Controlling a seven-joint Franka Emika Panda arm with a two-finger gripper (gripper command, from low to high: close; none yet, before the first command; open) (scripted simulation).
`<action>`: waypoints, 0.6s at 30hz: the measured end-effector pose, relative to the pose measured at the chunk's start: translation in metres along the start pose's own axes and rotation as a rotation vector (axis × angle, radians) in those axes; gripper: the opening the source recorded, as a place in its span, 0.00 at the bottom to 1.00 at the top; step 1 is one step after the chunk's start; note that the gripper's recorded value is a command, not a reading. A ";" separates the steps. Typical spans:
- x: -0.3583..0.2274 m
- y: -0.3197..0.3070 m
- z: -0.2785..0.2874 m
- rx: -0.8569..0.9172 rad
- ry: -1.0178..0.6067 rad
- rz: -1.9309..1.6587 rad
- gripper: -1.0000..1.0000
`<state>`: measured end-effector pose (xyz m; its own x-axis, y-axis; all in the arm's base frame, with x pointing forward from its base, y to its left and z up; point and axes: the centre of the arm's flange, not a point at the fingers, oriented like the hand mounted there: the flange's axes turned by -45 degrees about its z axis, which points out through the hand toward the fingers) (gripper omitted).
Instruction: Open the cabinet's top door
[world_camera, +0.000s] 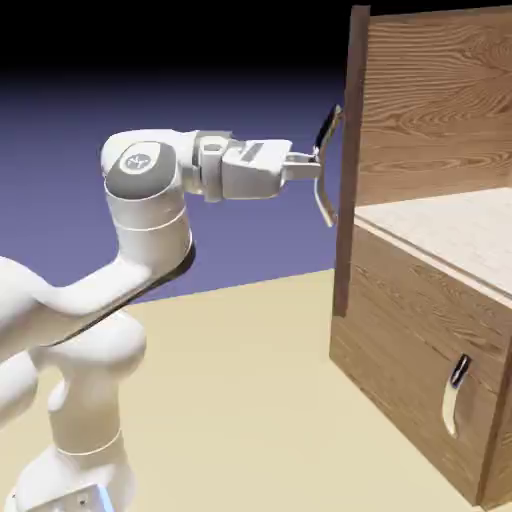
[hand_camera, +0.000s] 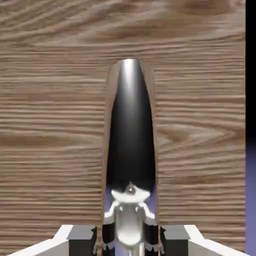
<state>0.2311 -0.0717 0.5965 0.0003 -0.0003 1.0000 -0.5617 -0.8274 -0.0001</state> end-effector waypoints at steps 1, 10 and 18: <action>0.000 -0.003 -0.008 -0.018 0.000 0.000 0.00; 0.000 -0.030 -0.070 -0.167 0.000 0.000 0.00; 0.000 -0.063 -0.122 -0.302 0.000 0.000 0.00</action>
<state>0.1659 0.0491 0.5965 0.0000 -0.0002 1.0000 -0.7826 -0.6226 -0.0001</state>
